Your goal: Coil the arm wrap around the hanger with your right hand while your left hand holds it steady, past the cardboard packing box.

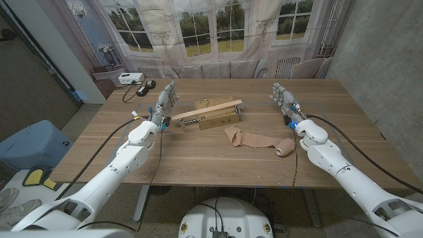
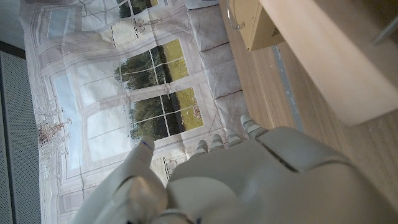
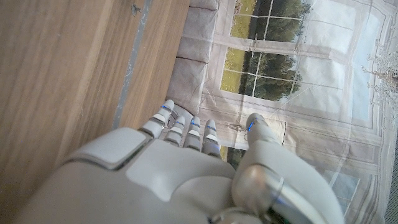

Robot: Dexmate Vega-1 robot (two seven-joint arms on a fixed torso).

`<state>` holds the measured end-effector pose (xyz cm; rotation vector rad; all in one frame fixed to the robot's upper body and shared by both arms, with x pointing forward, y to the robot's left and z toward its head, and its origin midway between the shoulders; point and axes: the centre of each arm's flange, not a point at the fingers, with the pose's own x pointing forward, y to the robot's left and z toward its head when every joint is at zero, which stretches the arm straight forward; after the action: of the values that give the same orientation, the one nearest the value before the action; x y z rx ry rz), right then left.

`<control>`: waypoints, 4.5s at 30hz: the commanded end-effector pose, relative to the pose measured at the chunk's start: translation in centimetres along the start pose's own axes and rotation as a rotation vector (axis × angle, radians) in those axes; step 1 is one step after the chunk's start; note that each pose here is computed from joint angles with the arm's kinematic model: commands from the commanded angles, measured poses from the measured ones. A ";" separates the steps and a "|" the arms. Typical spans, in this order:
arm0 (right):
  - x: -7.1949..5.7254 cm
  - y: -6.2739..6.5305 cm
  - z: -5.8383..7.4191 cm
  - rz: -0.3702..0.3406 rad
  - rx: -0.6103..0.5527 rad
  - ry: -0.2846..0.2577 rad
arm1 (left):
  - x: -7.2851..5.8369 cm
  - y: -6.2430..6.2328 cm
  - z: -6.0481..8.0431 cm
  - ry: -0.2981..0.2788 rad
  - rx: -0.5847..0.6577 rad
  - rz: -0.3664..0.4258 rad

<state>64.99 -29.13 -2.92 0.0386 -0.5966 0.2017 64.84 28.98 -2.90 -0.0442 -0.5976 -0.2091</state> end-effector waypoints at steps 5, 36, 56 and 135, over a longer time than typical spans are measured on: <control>-1.4 0.0 -0.4 -0.012 0.013 0.000 | -0.5 -0.3 0.1 0.004 0.021 -0.004; -0.9 1.6 -1.9 0.037 0.000 -0.020 | 1.4 -2.1 3.5 0.098 0.256 -0.111; -1.0 1.3 -2.1 0.059 0.013 -0.039 | 0.1 -2.8 6.1 0.209 0.506 -0.125; -2.0 0.5 -4.0 0.021 0.077 -0.055 | 3.0 -5.9 12.4 0.718 1.184 -0.382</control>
<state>65.38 -28.41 -7.15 0.1029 -0.6404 0.2470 58.82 24.96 7.58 1.1576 0.0044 -0.2078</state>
